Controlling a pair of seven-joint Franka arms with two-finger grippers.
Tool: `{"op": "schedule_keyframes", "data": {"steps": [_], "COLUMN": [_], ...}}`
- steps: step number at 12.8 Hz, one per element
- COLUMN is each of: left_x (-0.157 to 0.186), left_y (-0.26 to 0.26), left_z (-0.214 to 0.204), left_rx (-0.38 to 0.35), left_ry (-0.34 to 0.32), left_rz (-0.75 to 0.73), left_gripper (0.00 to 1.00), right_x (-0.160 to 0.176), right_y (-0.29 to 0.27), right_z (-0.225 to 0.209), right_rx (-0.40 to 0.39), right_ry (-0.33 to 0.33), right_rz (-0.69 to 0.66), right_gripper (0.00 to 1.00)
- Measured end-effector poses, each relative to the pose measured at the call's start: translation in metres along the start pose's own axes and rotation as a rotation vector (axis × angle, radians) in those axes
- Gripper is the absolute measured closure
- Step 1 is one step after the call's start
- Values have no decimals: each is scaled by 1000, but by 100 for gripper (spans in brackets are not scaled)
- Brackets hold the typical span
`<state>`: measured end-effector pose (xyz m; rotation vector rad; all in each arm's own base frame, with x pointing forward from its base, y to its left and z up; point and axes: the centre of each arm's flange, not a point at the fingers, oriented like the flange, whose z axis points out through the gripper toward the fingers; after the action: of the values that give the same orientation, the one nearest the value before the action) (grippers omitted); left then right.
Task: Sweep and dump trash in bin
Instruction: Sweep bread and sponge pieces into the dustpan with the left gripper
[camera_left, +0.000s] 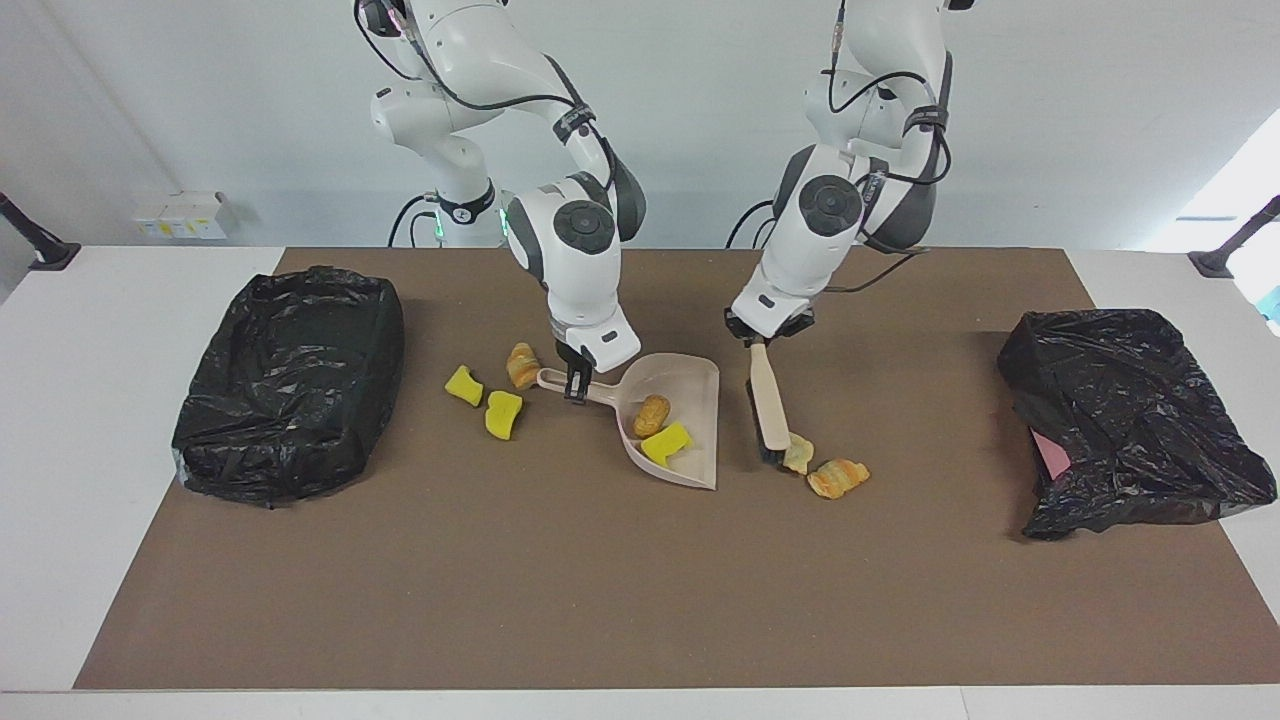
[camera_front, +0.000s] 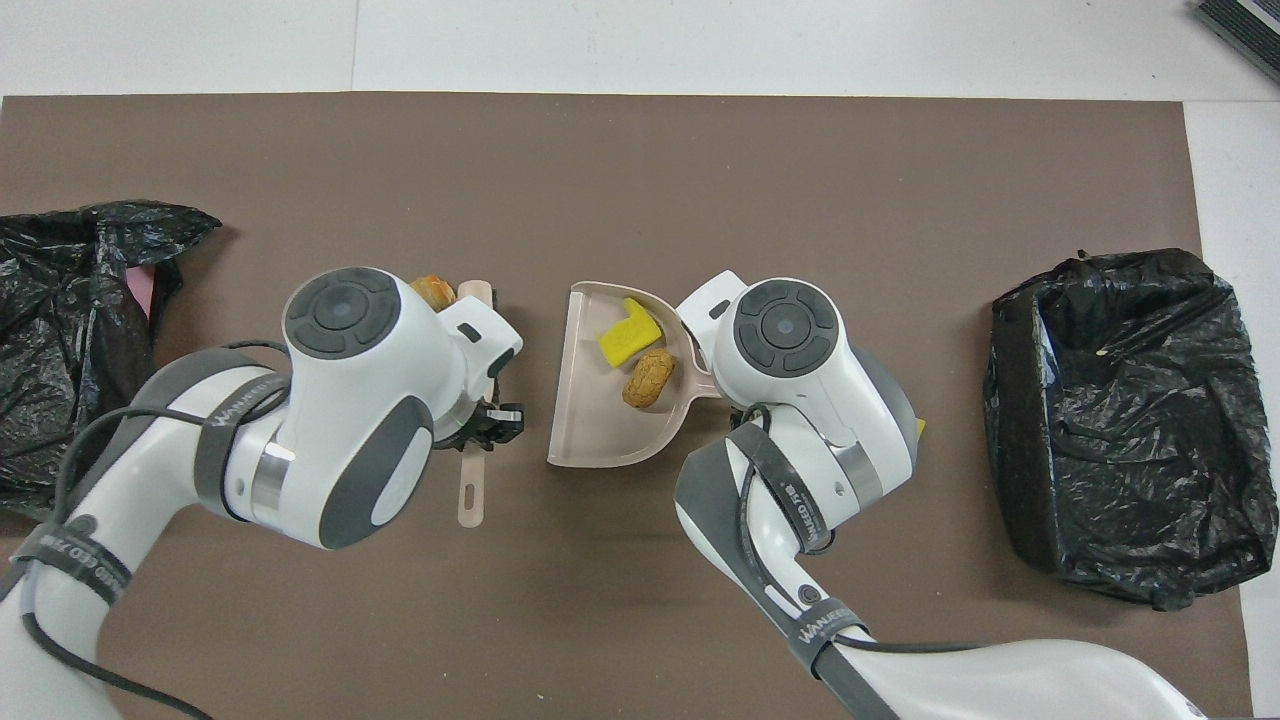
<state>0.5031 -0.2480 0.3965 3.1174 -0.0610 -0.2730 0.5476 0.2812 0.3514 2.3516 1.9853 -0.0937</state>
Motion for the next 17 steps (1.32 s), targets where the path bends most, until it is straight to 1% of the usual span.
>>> {"op": "schedule_keyframes", "data": {"steps": [3, 4, 5, 7, 9, 12, 13, 17], "left_x": [37, 51, 62, 74, 74, 57, 45, -20], "left_y": [-87, -119, -145, -159, -141, -77, -50, 56], "left_z": [-7, -8, -2, 16, 29, 42, 46, 55], "left_rx": [94, 108, 105, 103, 106, 120, 112, 11], "left_ry": [35, 36, 31, 23, 5, -15, -22, -59], "left_rz": [64, 83, 103, 119, 155, 264, 299, 413], "left_gripper": [74, 74, 74, 74, 74, 74, 74, 74], "right_x": [1, 1, 1, 1, 1, 1, 1, 1], "right_y": [-2, -2, -2, -2, -2, -2, -2, -2], "right_z": [2, 2, 2, 2, 2, 2, 2, 3], "right_rx": [4, 4, 4, 4, 4, 4, 4, 4], "right_ry": [-3, -3, -3, -4, -4, -4, -4, -4], "right_rz": [12, 12, 12, 12, 12, 12, 12, 12], "right_gripper": [67, 67, 67, 67, 67, 67, 67, 67]}}
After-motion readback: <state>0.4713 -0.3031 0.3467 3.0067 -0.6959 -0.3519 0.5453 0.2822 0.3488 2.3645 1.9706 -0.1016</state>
